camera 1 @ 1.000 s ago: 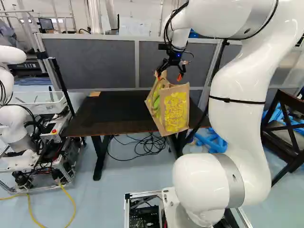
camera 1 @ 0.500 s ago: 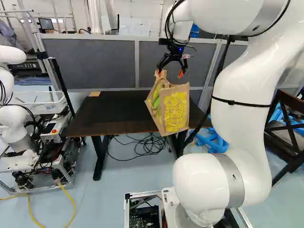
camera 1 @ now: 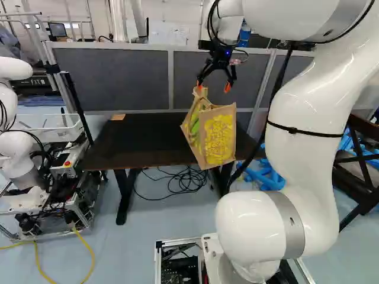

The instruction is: Pick up the bag on the ground and place it on the table

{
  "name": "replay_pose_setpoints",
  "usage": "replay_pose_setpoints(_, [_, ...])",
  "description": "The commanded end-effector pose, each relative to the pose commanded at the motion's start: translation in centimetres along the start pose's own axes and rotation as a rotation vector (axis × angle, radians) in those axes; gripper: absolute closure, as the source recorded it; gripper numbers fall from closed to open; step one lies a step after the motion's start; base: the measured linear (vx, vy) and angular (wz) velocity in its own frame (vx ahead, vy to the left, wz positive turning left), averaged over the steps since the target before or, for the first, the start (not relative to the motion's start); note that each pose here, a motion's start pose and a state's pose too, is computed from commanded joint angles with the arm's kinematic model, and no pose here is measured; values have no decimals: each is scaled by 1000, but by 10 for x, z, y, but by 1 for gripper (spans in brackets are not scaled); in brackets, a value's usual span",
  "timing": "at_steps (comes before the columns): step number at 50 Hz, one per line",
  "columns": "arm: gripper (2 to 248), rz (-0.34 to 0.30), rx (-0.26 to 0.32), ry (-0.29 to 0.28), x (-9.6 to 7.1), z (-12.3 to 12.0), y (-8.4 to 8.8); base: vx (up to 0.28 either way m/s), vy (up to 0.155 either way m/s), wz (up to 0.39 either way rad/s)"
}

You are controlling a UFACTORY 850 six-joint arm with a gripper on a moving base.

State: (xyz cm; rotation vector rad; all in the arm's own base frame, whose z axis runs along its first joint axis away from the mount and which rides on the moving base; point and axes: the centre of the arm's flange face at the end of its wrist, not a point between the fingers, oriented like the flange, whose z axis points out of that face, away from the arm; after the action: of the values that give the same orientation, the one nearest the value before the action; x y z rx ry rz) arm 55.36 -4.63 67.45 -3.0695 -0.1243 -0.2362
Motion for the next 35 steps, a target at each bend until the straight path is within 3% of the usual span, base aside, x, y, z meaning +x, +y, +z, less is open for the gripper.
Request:
replay_pose_setpoints(11, [3,-2,-2,13,-4,-12,-2,0,0,0])
replay_pose_setpoints(35, [3,-2,-2,13,-4,-13,-2,-3,0,0])
